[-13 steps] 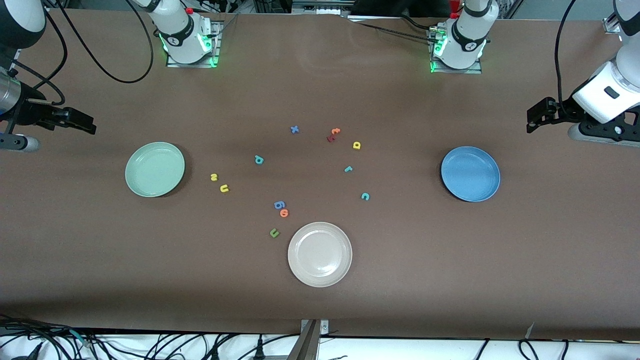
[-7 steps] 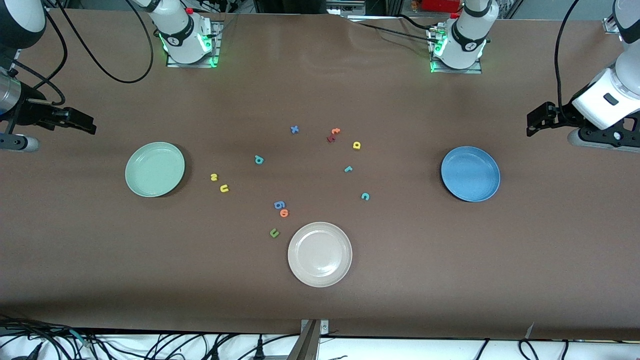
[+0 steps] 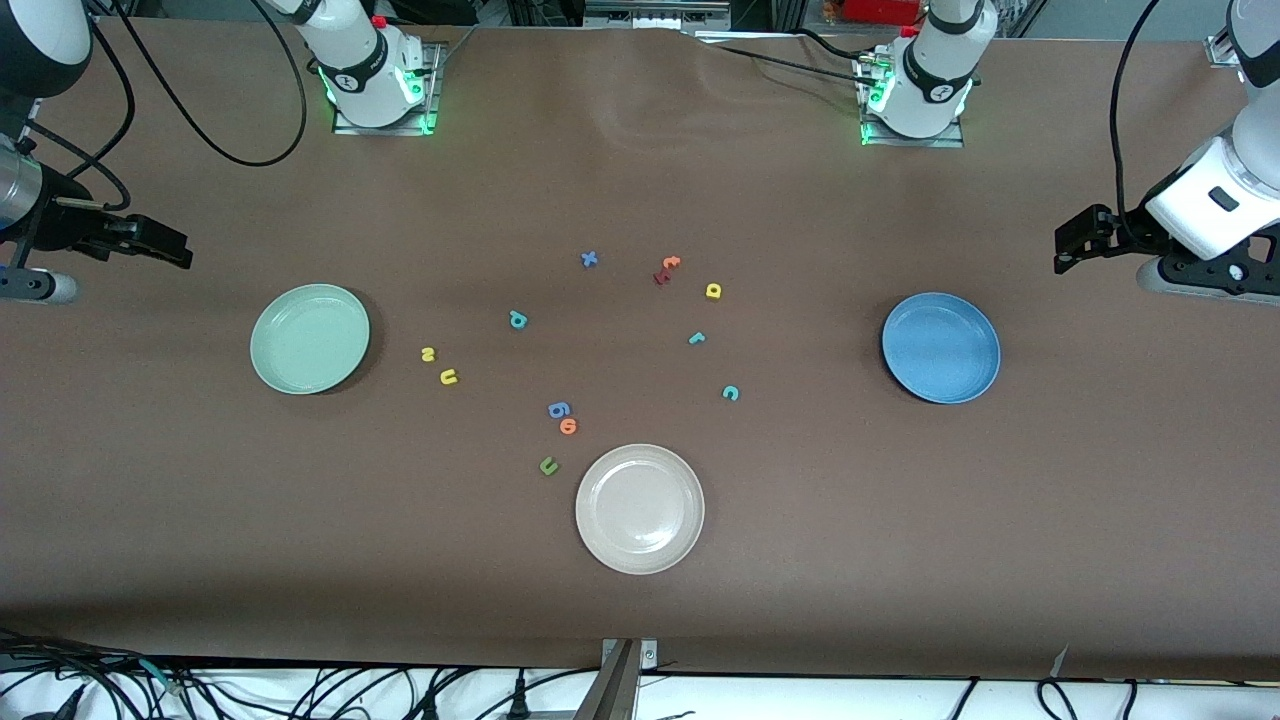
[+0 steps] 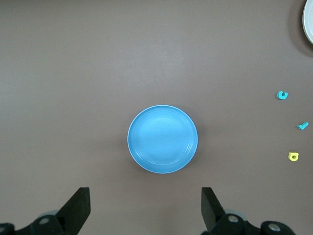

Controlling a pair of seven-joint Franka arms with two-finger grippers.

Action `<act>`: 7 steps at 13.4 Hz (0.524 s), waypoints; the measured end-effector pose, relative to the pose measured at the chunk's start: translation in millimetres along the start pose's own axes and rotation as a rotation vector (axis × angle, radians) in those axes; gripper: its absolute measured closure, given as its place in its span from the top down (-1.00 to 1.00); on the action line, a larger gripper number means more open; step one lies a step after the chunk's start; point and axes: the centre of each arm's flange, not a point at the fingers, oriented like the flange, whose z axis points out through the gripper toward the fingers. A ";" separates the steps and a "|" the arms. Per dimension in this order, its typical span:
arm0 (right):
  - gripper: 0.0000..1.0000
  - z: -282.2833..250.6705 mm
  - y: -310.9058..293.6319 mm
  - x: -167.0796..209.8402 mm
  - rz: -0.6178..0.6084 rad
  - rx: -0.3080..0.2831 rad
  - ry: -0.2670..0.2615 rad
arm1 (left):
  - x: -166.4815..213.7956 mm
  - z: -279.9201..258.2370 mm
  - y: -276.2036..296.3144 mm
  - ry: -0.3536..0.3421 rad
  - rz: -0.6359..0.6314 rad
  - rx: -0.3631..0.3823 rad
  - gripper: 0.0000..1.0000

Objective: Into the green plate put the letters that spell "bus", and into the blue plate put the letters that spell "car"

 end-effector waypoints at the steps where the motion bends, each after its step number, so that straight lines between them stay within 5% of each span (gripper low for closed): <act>1: 1.00 0.0 0.0 0.0 0.000 0.000 0.000 | 0.0 0.0 0.0 0.000 0.000 0.000 1.00; 7: 1.00 0.0 0.1 0.0 0.000 0.000 0.000 | 0.7 1.4 0.0 -0.003 0.000 0.000 1.00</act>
